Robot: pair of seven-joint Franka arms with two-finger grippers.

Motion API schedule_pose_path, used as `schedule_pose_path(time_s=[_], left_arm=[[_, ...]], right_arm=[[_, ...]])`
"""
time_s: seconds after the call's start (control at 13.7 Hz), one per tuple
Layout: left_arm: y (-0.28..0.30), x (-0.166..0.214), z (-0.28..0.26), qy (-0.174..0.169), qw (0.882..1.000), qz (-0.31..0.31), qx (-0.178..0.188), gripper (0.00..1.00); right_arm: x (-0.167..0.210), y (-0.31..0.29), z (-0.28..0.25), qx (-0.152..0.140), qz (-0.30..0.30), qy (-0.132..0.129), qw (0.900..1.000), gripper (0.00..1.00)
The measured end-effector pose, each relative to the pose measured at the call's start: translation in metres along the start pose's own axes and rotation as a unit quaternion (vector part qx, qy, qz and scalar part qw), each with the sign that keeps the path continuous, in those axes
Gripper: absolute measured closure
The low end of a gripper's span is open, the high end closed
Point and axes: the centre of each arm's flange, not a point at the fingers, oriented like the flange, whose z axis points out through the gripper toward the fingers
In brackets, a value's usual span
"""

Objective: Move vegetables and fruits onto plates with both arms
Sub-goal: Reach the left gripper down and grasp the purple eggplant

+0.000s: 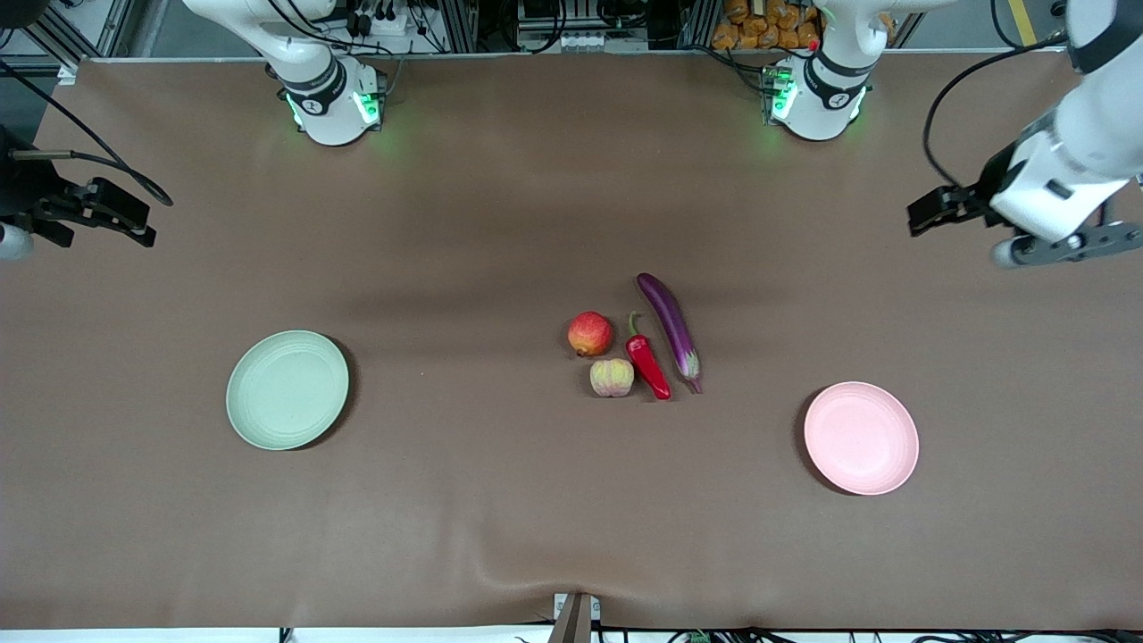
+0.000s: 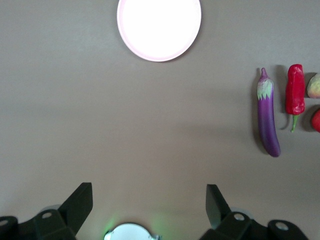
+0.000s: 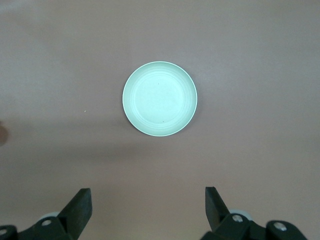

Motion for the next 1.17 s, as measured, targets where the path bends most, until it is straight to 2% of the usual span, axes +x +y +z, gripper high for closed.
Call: schedule_pose_path(time_s=[0.37,0.51,0.8,1.17], left_arm=[[0.063,0.000,0.074,0.015,0.999,-0.044,-0.004,0.00],[0.094,0.003,0.111,0.015,0.997,-0.081,-0.011,0.00],[0.169,0.008,0.198,-0.002,0.983,-0.179,-0.034,0.00],[0.223,0.004,0.284,-0.025,0.975,-0.214,-0.051,0.00]], right_arm=[[0.000,0.000,0.000,0.000,0.000,0.000,1.000,0.00],[0.000,0.000,0.000,0.000,0.000,0.000,1.000,0.00],[0.000,0.001,0.000,0.002,0.001,0.000,1.000,0.00],[0.000,0.001,0.000,0.002,0.002,0.000,1.000,0.00]])
